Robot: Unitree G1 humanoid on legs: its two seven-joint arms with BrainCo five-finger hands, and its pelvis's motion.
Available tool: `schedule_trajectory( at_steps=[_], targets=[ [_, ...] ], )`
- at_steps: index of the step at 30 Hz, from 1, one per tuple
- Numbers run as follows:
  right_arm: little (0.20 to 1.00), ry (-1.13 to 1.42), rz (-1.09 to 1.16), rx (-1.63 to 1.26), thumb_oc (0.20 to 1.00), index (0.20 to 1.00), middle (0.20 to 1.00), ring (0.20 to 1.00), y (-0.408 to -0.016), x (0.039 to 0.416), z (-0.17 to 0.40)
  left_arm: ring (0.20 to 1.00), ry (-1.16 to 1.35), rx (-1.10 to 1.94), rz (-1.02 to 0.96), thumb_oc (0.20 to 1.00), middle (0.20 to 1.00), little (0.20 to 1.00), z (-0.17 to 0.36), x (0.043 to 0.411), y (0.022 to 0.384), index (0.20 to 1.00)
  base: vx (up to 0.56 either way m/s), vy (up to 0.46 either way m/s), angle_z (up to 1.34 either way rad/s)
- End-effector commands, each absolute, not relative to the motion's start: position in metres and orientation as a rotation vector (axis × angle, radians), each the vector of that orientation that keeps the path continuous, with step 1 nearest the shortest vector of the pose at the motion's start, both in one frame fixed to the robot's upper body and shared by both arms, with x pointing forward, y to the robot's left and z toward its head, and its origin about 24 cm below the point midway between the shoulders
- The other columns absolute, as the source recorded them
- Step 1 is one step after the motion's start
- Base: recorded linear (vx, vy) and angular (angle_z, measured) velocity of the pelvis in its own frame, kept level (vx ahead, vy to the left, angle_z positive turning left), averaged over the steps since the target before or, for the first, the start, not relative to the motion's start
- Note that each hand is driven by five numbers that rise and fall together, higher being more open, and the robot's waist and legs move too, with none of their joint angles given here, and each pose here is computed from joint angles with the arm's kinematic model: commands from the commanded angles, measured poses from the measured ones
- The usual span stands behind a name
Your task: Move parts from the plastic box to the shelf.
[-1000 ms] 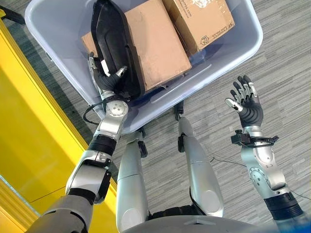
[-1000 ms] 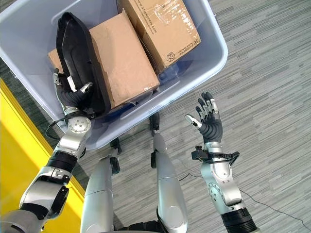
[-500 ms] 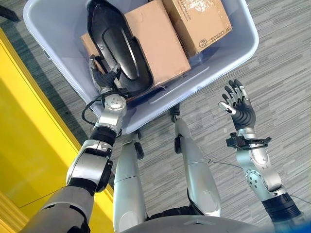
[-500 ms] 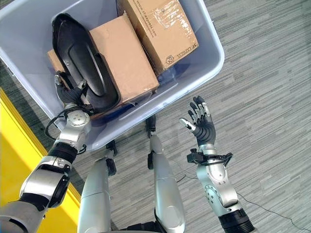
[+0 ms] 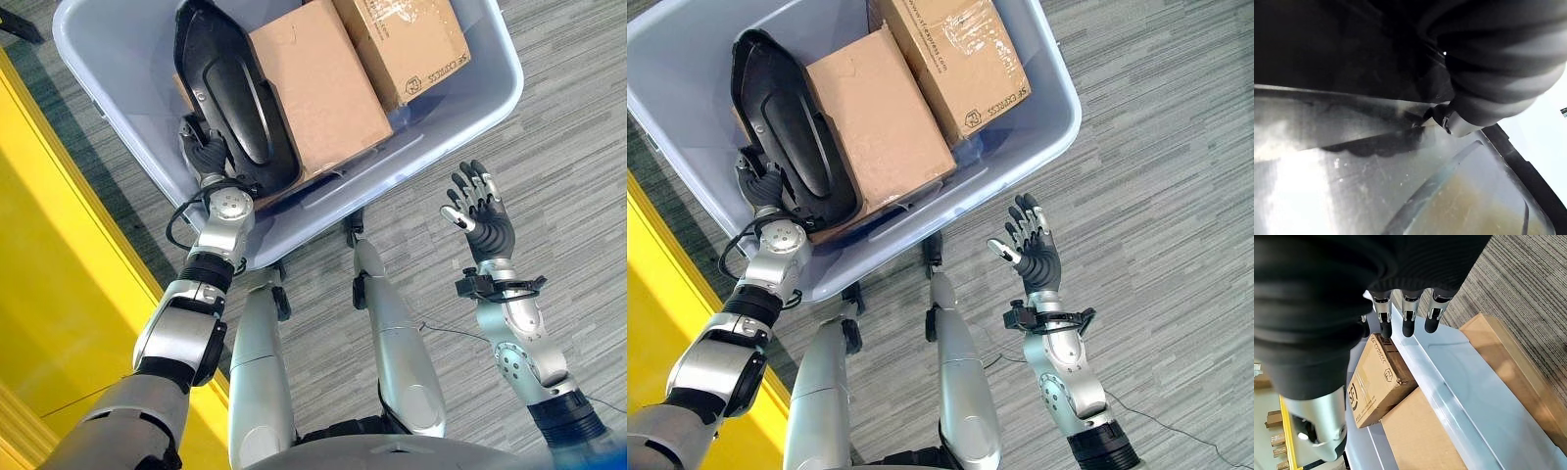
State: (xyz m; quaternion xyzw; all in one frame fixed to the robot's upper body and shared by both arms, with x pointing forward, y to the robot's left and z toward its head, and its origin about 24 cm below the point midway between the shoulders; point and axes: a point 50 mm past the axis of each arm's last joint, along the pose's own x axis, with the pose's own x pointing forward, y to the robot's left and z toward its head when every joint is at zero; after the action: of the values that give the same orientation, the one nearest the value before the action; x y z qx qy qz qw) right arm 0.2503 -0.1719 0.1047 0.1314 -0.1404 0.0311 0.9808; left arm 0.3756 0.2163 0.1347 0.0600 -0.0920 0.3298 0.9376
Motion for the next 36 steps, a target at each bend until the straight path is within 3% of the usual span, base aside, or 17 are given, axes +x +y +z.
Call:
schedule_trajectory(
  at_steps=[1,11,21,36],
  targets=[
    [1.0,-0.4,0.051,0.289,1.0,1.0,1.0,1.0,-0.183,0.244,0.128,0.2,0.093,0.188,0.545,0.2,0.2,0.2,0.068,0.367,0.197,0.2,0.0,0.0,0.0],
    [1.0,-0.383,0.04,0.294,1.0,1.0,1.0,1.0,-0.186,0.244,0.125,0.2,0.024,0.132,0.578,0.2,0.2,0.2,0.072,0.356,0.209,0.2,0.0,0.0,0.0],
    [1.0,-0.336,0.005,0.28,1.0,1.0,1.0,1.0,-0.193,0.246,0.116,0.2,-0.177,0.145,0.622,0.2,0.2,0.2,0.091,0.318,0.236,0.2,0.0,0.0,0.0],
    [1.0,-0.294,0.018,0.261,1.0,1.0,1.0,1.0,-0.206,0.241,0.11,0.2,-0.423,0.261,0.534,0.2,0.2,0.2,0.131,0.277,0.25,0.2,-0.01,-0.001,0.05]
  ],
)
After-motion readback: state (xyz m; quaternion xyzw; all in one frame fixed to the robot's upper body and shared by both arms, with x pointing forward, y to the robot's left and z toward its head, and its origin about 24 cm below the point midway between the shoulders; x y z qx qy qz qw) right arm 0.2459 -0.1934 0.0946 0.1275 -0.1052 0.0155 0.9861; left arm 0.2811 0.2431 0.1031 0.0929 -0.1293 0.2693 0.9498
